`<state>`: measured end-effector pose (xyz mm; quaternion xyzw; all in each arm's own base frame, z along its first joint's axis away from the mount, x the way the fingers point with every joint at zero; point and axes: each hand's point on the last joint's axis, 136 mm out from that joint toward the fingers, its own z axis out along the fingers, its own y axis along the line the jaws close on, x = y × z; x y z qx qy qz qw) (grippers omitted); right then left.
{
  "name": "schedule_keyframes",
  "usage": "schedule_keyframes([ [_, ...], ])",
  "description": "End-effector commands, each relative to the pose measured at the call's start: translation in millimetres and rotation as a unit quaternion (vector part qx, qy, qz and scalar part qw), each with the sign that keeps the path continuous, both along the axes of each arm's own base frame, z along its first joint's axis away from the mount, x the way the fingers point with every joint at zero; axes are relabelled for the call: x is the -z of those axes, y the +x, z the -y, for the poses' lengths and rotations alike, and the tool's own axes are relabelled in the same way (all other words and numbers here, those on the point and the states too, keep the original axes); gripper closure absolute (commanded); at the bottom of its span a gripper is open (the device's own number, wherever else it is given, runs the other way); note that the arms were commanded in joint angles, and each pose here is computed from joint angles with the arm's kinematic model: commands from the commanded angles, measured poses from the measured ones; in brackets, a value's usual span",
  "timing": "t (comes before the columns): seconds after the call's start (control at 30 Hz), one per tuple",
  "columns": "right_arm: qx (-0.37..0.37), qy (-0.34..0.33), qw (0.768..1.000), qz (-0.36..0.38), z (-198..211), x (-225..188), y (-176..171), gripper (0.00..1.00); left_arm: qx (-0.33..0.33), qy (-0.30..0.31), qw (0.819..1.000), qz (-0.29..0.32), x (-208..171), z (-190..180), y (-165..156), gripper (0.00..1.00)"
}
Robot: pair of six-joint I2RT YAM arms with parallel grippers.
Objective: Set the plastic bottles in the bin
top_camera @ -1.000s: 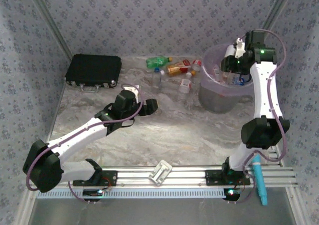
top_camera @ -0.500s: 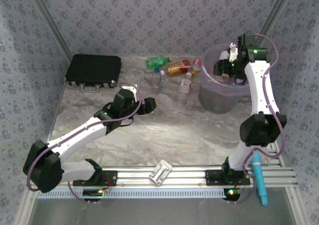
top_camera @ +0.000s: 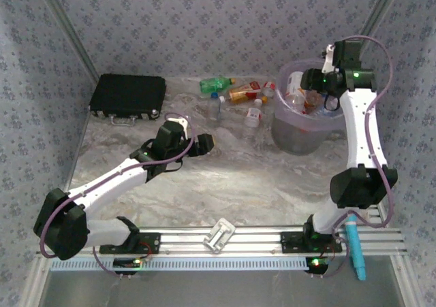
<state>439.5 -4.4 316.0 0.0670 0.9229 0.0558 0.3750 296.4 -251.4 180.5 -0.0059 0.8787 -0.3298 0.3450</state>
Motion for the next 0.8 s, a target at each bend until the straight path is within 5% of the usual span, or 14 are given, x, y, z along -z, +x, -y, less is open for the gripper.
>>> schedule_keyframes([
  [0.0,-0.014,0.000,1.000,-0.005,-11,17,20,0.42,0.003,-0.008,1.000,0.004,-4,0,2,0.14],
  [0.23,-0.019,0.013,0.999,-0.034,-17,51,28,0.49,-0.002,0.000,1.000,-0.001,0,-2,8,0.14],
  [0.4,-0.012,0.012,1.000,-0.008,-14,29,23,0.48,0.000,0.023,1.000,0.000,0,-3,21,0.14],
  [0.77,-0.033,0.043,0.995,0.088,-26,-52,-42,0.19,-0.009,0.135,0.991,0.007,23,1,100,0.12],
])
